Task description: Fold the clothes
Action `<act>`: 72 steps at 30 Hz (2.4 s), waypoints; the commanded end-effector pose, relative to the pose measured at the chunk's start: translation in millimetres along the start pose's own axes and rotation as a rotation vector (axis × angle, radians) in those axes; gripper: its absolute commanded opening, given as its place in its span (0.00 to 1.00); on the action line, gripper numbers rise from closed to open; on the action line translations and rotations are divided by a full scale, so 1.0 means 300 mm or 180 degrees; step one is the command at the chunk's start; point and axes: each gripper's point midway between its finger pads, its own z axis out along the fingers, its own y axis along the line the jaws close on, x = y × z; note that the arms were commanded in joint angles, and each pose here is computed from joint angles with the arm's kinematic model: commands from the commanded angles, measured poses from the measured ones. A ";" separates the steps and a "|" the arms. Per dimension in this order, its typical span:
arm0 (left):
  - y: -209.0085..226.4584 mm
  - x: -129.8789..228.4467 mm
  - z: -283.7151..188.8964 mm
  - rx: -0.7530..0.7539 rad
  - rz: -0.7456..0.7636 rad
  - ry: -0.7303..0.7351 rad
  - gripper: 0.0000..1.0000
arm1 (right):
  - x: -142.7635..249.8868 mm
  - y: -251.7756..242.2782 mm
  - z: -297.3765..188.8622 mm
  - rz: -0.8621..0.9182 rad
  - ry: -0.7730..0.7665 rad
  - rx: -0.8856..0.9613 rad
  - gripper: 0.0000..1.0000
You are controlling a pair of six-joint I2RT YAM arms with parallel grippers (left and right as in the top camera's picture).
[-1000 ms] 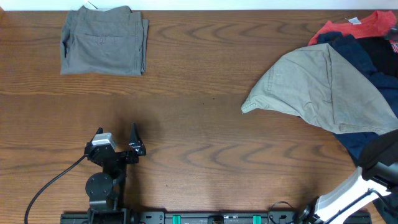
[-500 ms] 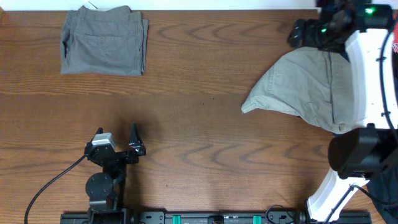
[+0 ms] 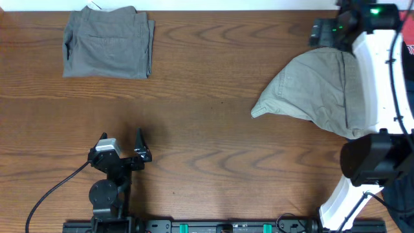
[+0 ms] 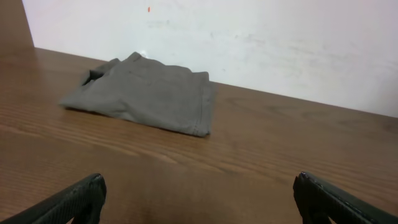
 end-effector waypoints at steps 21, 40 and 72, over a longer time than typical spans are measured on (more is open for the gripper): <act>-0.228 -0.043 -0.045 0.1283 -0.0749 0.0017 0.98 | -0.021 -0.224 0.003 0.0560 0.0031 0.0072 0.99; -0.430 -0.328 0.083 0.1782 -0.0474 0.1365 0.98 | -0.021 -0.224 0.003 0.0560 0.0031 0.0072 0.99; -0.953 0.291 0.192 0.2501 0.1083 0.2983 0.98 | -0.021 -0.224 0.003 0.0559 0.0032 0.0072 0.99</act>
